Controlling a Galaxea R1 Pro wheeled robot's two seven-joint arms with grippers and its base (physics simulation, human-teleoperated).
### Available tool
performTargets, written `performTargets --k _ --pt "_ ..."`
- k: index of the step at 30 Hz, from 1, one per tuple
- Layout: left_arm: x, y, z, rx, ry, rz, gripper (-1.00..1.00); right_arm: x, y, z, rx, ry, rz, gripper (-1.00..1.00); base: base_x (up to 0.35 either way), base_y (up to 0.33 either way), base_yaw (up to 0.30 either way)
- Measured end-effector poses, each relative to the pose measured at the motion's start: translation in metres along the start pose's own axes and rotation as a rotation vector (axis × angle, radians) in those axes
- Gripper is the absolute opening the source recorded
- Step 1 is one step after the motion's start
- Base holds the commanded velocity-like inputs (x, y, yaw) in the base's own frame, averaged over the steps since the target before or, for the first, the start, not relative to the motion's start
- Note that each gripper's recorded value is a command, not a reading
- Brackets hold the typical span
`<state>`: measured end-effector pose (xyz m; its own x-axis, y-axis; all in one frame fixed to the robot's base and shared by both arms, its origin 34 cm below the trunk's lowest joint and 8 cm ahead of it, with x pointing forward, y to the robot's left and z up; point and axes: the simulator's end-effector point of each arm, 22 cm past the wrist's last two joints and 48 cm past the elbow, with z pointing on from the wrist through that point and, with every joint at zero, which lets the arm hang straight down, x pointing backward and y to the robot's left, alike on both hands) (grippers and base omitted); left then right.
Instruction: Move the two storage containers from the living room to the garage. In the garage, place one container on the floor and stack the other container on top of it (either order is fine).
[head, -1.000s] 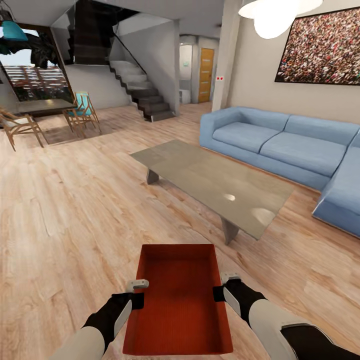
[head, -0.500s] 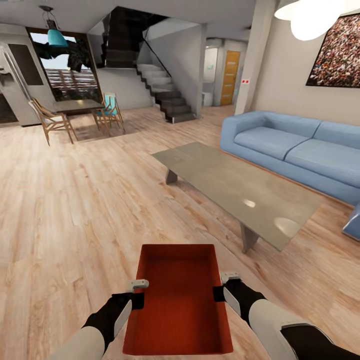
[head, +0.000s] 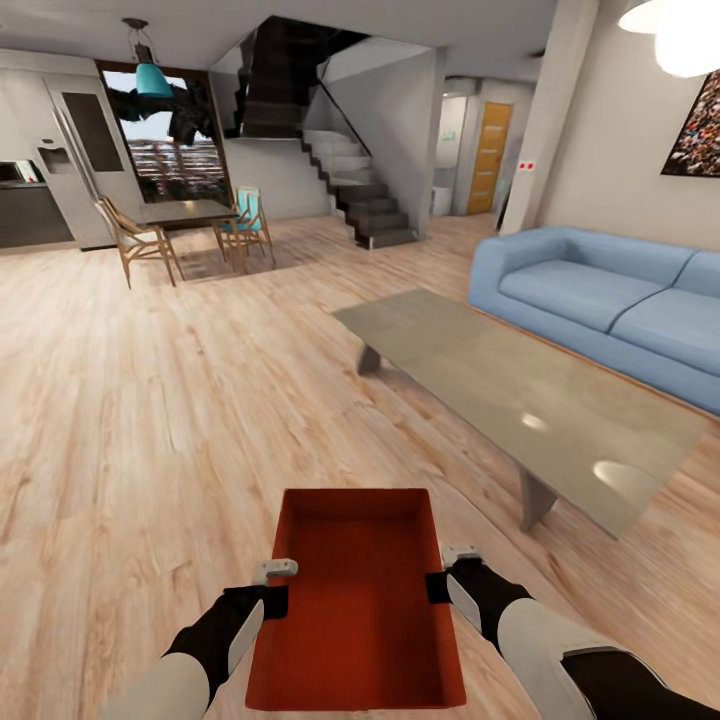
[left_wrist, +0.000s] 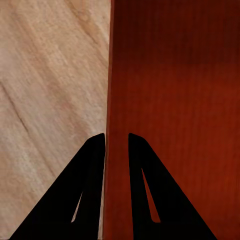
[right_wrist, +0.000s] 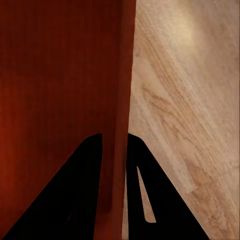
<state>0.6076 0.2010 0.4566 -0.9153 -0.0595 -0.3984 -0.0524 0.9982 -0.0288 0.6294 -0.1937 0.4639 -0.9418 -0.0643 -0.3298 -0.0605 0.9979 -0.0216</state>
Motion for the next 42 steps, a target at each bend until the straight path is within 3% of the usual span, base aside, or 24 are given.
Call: performTargets --k 19,42 --pt "-0.0002 0.0001 0.0000 0.000 0.000 0.000 -1.00 -0.0002 0.0001 -0.0001 0.000 0.000 0.000 -1.00 0.281 0.211 0.202" --pt "0.0002 0.0001 0.0000 0.001 0.002 0.000 -1.00 0.0002 0.0001 -0.0002 0.001 0.003 0.000 -1.00 0.289 0.230 0.014"
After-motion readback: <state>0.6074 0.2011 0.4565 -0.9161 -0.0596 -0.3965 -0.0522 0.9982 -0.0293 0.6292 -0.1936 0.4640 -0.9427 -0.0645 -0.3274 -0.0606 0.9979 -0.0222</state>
